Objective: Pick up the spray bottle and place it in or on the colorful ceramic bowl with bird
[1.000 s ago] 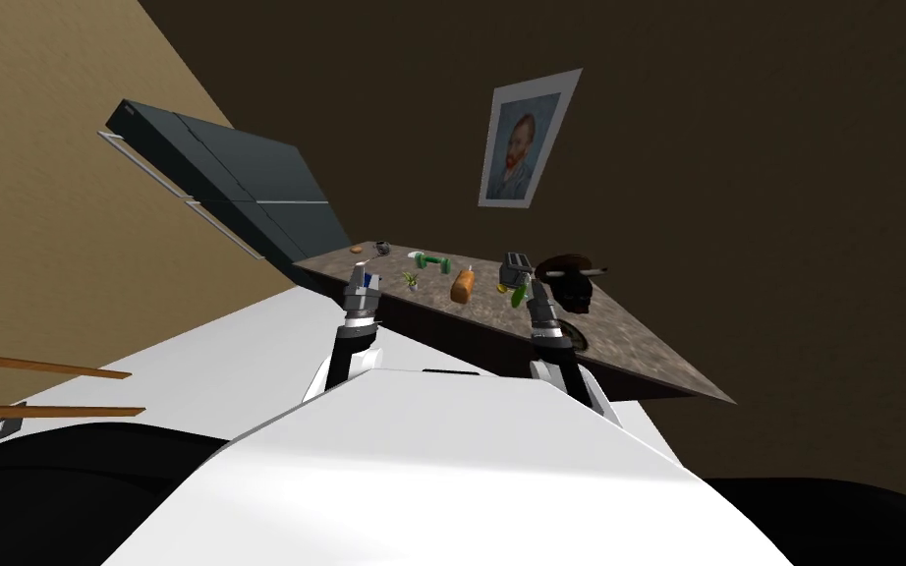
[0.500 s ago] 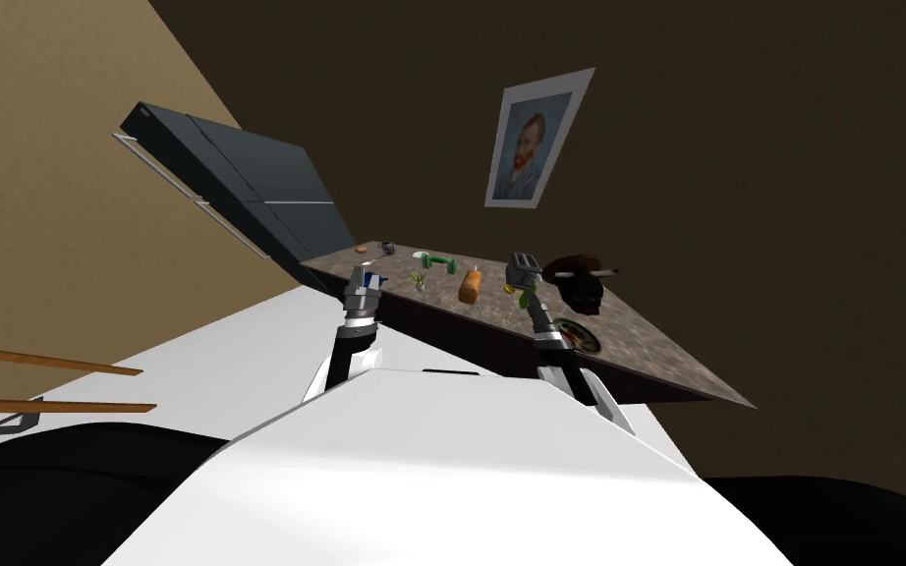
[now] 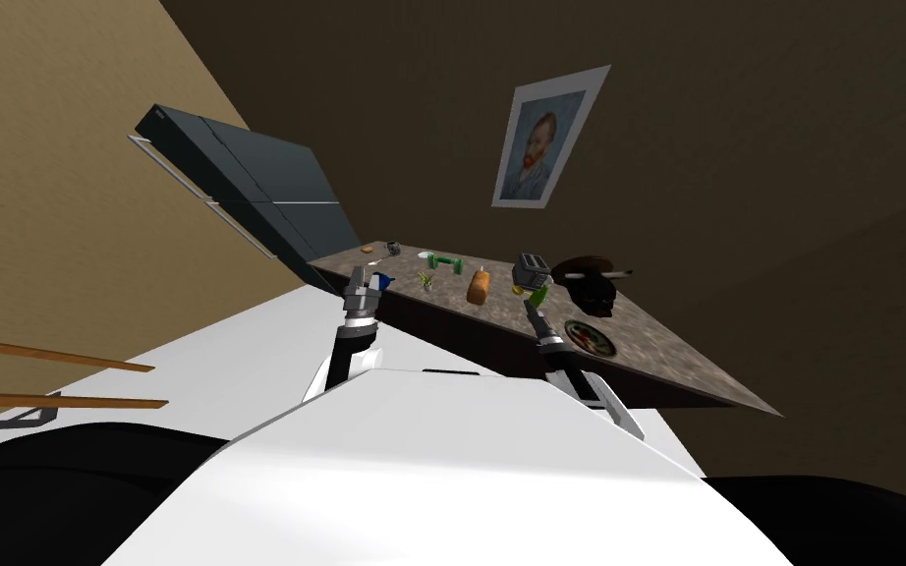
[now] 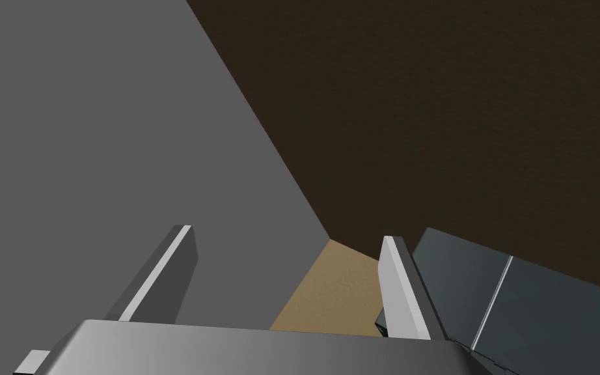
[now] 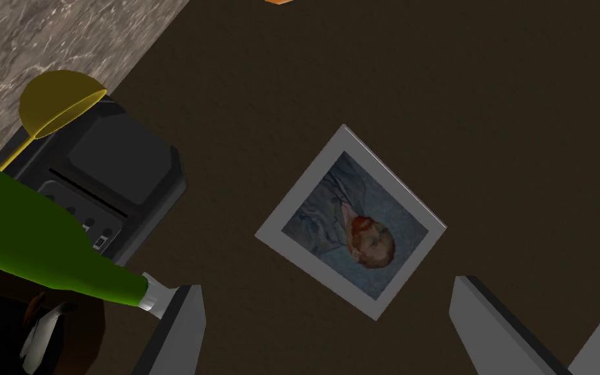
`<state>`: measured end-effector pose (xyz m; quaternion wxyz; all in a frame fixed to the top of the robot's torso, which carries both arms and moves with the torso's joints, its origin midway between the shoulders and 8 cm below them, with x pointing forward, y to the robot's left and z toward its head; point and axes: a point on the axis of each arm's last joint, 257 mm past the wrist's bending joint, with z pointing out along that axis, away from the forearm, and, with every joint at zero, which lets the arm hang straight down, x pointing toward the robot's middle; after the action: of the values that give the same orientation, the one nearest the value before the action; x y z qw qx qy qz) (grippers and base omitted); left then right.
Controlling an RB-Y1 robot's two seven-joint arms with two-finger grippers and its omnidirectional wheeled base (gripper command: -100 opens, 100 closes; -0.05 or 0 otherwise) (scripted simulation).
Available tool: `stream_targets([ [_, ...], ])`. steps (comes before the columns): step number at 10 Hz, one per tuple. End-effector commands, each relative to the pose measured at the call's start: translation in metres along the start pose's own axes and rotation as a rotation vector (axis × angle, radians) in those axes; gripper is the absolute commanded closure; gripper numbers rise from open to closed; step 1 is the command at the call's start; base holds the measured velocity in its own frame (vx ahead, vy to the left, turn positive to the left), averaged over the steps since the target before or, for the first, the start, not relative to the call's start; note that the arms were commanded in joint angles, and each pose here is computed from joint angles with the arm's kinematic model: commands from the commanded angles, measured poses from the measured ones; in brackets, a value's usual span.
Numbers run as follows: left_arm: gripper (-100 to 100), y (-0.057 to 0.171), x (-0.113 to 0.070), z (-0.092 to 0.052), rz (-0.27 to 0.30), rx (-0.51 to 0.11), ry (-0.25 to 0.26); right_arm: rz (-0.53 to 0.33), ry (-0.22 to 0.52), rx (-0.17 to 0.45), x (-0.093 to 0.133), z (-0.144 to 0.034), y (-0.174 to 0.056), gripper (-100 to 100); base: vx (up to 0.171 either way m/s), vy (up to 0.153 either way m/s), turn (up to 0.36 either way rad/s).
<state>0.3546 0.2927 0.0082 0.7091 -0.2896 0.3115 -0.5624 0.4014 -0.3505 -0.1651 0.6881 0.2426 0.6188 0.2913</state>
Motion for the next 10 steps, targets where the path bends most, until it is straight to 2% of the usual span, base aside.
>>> stream_targets([
  [1,0,0.0,0.0,0.0,0.0,0.0,0.0,-0.048,0.03,0.059,-0.001,-0.003,-0.024,-100,0.006,0.072,0.019],
  [3,0,0.0,0.0,0.0,0.0,0.0,0.0,-0.126,0.073,0.145,-0.002,-0.009,-0.061,-100,0.005,0.097,0.026],
  [4,0,0.0,0.0,0.0,0.0,0.0,0.0,-0.126,0.073,0.145,-0.002,-0.009,-0.061,-100,0.01,0.057,0.004],
  [7,0,0.0,0.0,0.0,0.0,0.0,0.0,-0.238,0.125,0.251,-0.01,-0.016,-0.108,-100,0.025,0.051,0.028],
  [10,0,0.0,0.0,0.0,0.0,0.0,0.0,-0.344,0.161,0.329,-0.026,-0.02,-0.144,-100,0.043,0.036,0.029],
])
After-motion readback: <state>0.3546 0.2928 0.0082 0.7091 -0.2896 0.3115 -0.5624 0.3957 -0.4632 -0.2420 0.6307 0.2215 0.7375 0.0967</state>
